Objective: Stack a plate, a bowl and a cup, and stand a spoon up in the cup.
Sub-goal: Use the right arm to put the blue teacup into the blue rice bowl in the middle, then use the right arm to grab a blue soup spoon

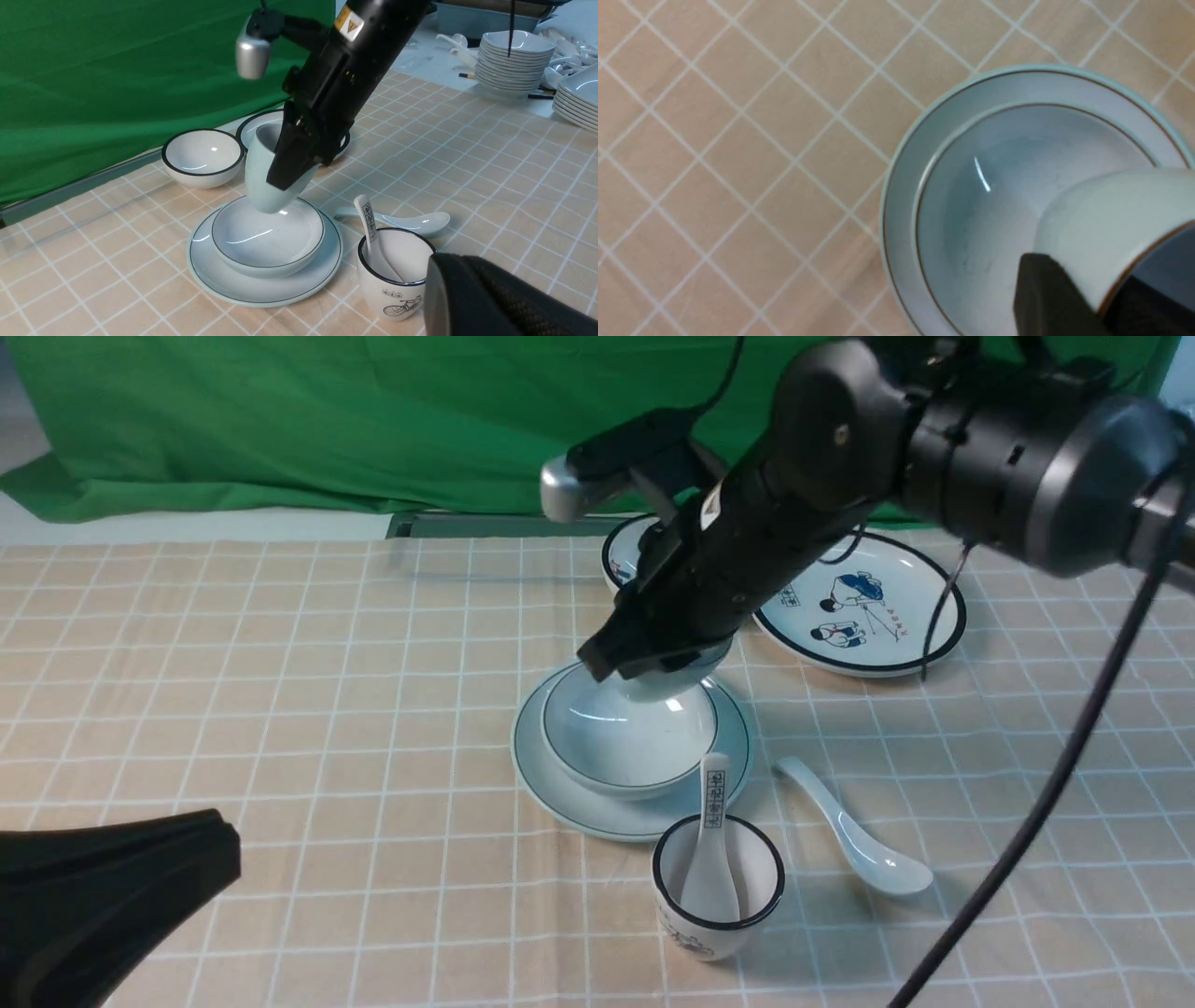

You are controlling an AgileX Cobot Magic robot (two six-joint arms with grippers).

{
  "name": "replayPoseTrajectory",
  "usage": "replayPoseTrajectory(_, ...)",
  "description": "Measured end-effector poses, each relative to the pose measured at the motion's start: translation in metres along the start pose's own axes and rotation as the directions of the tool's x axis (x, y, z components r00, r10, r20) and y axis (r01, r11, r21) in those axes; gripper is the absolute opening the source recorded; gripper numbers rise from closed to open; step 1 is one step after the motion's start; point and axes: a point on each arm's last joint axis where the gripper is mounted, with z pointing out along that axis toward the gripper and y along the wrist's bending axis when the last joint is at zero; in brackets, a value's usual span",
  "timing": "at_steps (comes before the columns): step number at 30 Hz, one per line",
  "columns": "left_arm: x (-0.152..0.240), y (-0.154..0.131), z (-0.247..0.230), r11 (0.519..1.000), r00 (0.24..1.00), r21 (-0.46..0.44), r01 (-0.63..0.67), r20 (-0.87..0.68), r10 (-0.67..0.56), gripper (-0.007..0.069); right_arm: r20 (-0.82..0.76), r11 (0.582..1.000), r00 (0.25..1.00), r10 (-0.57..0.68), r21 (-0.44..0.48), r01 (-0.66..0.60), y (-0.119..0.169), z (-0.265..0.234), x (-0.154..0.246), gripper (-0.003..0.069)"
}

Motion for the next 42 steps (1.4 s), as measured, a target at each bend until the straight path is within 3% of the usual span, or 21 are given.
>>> replayPoseTrajectory(8, 0.000, 0.000, 0.000, 1.000, 1.000, 0.000, 0.001, 0.000, -0.001, 0.0001, -0.069, 0.999, 0.997, 0.040, 0.001, -0.040, -0.004, 0.044, 0.010, 0.0083)
replayPoseTrajectory(11, 0.000, 0.000, 0.000, 1.000, 1.000, 0.000, 0.001, 0.000, -0.001, 0.0002, -0.064, 0.999, 0.997, 0.049, 0.004, -0.049, -0.005, 0.051, 0.010, 0.0120)
replayPoseTrajectory(19, 0.002, 0.000, 0.000, 1.000, 1.000, 0.004, 0.001, -0.017, -0.001, 0.0002, -0.057, 0.999, 0.997, 0.045, 0.009, -0.045, -0.006, 0.047, 0.008, 0.0460)
replayPoseTrajectory(22, 0.002, 0.000, 0.000, 1.000, 1.000, 0.005, 0.001, -0.022, -0.001, 0.0002, -0.075, 1.000, 0.997, 0.025, 0.016, -0.024, -0.005, 0.030, 0.003, 0.0510)
replayPoseTrajectory(27, 0.002, 0.000, 0.000, 1.000, 1.000, 0.005, 0.001, -0.024, -0.001, 0.0002, -0.141, 0.992, 0.989, -0.042, 0.114, 0.058, -0.007, -0.039, -0.001, 0.0460)
replayPoseTrajectory(29, 0.002, 0.000, 0.000, 1.000, 1.000, 0.005, 0.001, -0.024, -0.001, 0.0002, -0.207, 0.977, 0.978, -0.012, 0.205, 0.056, -0.018, -0.071, 0.010, 0.0396)
replayPoseTrajectory(30, 0.002, 0.000, 0.000, 1.000, 1.000, 0.005, 0.001, -0.024, -0.001, 0.0002, -0.213, 0.977, 0.977, -0.005, 0.207, 0.050, -0.018, -0.072, 0.012, 0.0391)
replayPoseTrajectory(31, 0.002, 0.000, 0.000, 1.000, 1.000, 0.005, 0.001, -0.024, -0.001, 0.0002, -0.278, 0.971, 0.959, 0.060, 0.240, 0.009, -0.033, -0.079, 0.029, 0.0348)
replayPoseTrajectory(33, 0.002, 0.000, 0.000, 1.000, 1.000, 0.005, 0.001, -0.025, -0.001, 0.0002, -0.307, 0.969, 0.946, 0.103, 0.245, -0.026, -0.042, -0.079, 0.042, 0.0333)
replayPoseTrajectory(36, 0.002, 0.000, 0.000, 1.000, 1.000, 0.005, 0.001, -0.025, -0.001, 0.0002, -0.354, 0.967, 0.909, 0.220, 0.204, -0.155, -0.070, -0.043, 0.092, 0.0343)
replayPoseTrajectory(42, 0.002, 0.000, 0.000, 1.000, 1.000, 0.004, -0.002, -0.026, 0.002, 0.0002, -0.288, 0.971, 0.928, 0.234, 0.123, -0.207, -0.080, 0.008, 0.119, 0.0423)
